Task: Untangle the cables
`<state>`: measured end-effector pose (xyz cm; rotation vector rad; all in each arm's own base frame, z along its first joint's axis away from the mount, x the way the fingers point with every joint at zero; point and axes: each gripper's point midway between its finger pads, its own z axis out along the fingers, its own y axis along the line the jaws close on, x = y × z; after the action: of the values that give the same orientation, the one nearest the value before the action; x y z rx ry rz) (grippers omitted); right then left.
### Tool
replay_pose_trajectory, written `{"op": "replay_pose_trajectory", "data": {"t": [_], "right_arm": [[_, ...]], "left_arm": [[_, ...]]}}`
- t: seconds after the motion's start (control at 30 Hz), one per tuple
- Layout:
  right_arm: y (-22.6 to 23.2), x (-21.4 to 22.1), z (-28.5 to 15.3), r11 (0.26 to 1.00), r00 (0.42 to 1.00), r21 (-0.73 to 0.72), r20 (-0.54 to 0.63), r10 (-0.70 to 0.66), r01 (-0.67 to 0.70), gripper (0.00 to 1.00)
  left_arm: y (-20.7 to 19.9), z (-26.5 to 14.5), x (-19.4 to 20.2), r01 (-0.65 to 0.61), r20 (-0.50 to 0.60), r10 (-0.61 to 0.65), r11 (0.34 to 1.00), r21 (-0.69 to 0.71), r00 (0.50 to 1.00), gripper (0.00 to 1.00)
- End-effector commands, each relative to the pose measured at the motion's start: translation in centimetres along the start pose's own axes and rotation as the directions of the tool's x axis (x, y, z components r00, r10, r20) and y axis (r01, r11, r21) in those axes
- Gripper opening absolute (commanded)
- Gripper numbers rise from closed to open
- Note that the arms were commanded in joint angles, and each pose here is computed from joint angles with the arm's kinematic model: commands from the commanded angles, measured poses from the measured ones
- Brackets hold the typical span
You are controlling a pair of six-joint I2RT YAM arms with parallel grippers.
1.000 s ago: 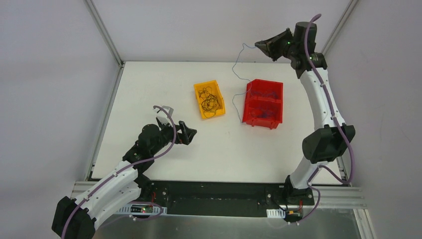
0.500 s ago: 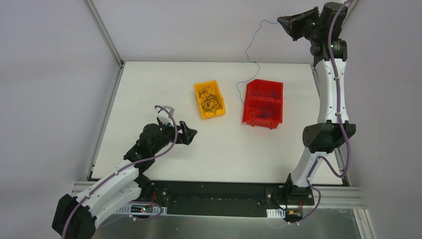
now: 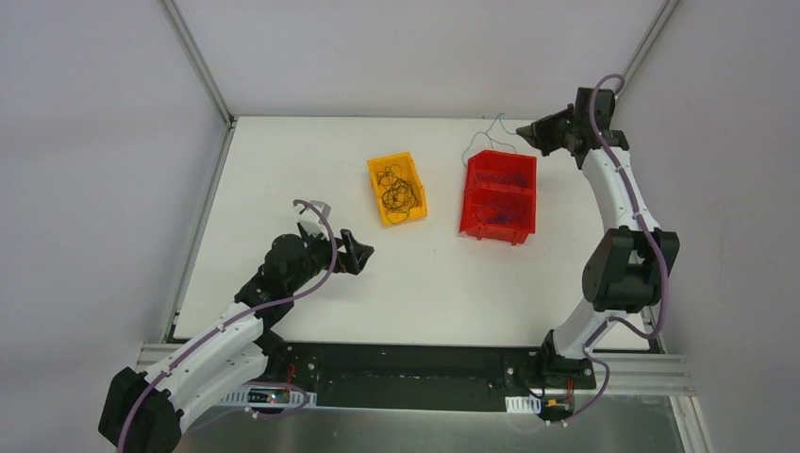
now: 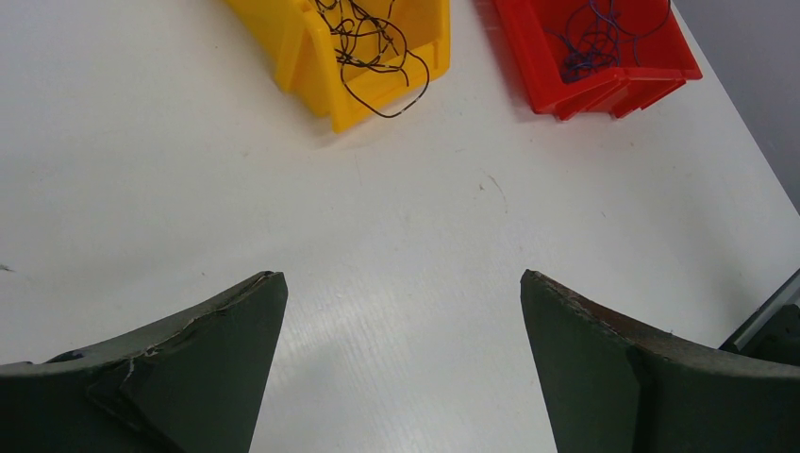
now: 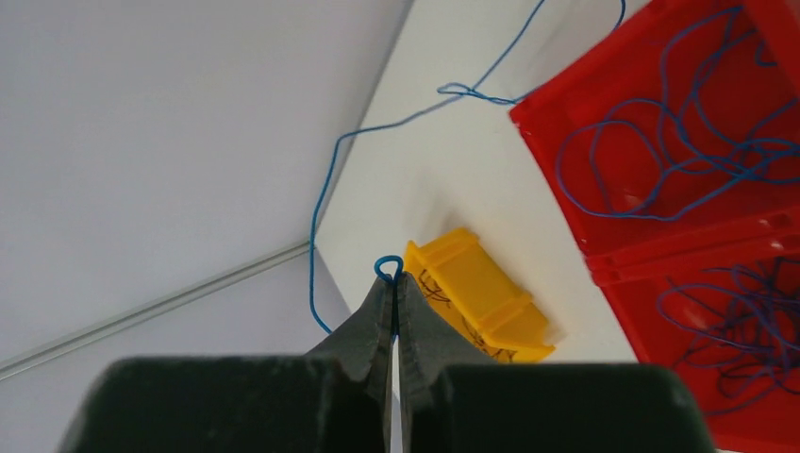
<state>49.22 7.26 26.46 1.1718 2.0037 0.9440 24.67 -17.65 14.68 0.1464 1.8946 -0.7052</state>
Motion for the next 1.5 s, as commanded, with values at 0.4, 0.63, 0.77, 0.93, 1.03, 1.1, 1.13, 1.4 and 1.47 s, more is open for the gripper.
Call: {"op": "replay_pose_trajectory", "data": {"t": [0.4, 0.63, 0.77, 0.93, 1.03, 1.1, 1.13, 1.4, 1.47], "right_arm": [[7.5, -0.6, -6.9, 0.935, 0.947, -0.155, 0.097, -0.307, 0.319, 0.0], [13.5, 0.9, -10.3, 0.877, 0.929, -0.307, 0.077, -0.363, 0.368, 0.0], [13.0, 0.8, -11.7, 0.892, 0.937, -0.287, 0.108, -0.333, 0.35, 0.0], [9.3, 0.0, -12.1, 0.925, 0.939, -0.206, 0.2, -0.28, 0.32, 0.0], [7.4, -0.2, -11.0, 0.94, 0.945, -0.165, 0.187, -0.267, 0.298, 0.0], [6.3, -0.8, -10.1, 0.949, 0.95, -0.14, 0.178, -0.255, 0.281, 0.0], [5.8, -1.3, -9.8, 0.954, 0.952, -0.128, 0.181, -0.247, 0.272, 0.0], [2.1, -4.6, -9.6, 0.974, 0.929, 0.026, 0.297, -0.221, 0.224, 0.0], [0.4, -6.5, -9.6, 0.975, 0.906, 0.112, 0.361, -0.221, 0.193, 0.0]], "left_arm": [[-0.4, 0.4, -1.0, -0.029, 0.038, 0.028, 0.999, 0.015, 0.999, 0.99], [-0.3, 0.3, -1.0, -0.031, 0.039, 0.031, 0.999, 0.01, 0.999, 0.99], [-0.3, 0.3, -1.0, -0.031, 0.039, 0.031, 0.999, 0.007, 0.999, 0.99], [-0.4, 0.3, -1.1, -0.032, 0.041, 0.031, 0.999, 0.012, 0.999, 0.99], [-0.4, 0.3, -1.1, -0.03, 0.039, 0.03, 0.999, 0.014, 0.999, 0.99], [-0.5, 0.2, -1.1, -0.029, 0.041, 0.028, 0.999, 0.018, 0.999, 0.99], [-0.5, 0.2, -1.1, -0.029, 0.04, 0.028, 0.999, 0.018, 0.999, 0.99], [-0.2, 0.1, -1.2, -0.033, 0.046, 0.033, 0.999, 0.004, 0.998, 0.99], [-0.2, 0.1, -1.1, -0.034, 0.045, 0.034, 0.999, 0.001, 0.998, 0.99]]}}
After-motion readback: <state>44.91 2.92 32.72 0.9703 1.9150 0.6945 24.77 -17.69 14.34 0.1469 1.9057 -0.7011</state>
